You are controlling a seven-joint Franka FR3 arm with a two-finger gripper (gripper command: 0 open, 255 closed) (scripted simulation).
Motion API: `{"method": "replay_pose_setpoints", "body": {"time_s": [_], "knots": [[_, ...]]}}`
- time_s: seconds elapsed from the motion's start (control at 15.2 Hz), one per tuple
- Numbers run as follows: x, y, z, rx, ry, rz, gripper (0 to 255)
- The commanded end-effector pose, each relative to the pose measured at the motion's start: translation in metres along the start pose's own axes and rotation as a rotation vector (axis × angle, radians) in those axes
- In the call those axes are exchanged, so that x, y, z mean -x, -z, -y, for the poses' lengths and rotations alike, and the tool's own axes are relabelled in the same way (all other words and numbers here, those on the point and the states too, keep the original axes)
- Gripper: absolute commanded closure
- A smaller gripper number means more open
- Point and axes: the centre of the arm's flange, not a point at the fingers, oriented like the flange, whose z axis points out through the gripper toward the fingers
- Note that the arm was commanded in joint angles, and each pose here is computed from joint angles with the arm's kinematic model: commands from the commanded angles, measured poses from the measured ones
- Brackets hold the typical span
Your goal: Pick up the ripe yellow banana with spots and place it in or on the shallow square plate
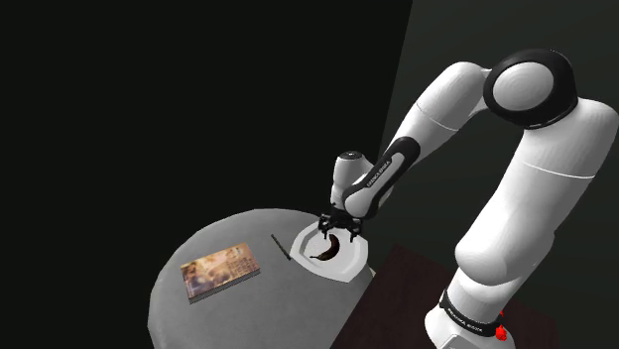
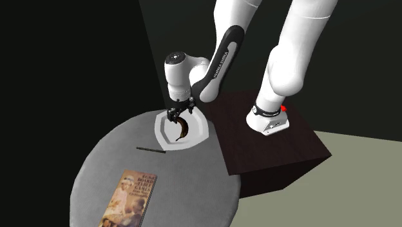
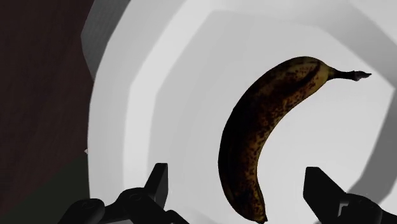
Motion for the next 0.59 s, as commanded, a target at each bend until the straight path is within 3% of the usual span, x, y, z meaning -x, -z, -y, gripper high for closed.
{"method": "replay_pose_setpoints", "body": {"time_s": [0.0,0.53], "knots": [[0.0,0.023,0.0,0.0,-0.001,0.002,0],[0.0,0.034,0.0,0.0,-0.001,0.002,0]]}}
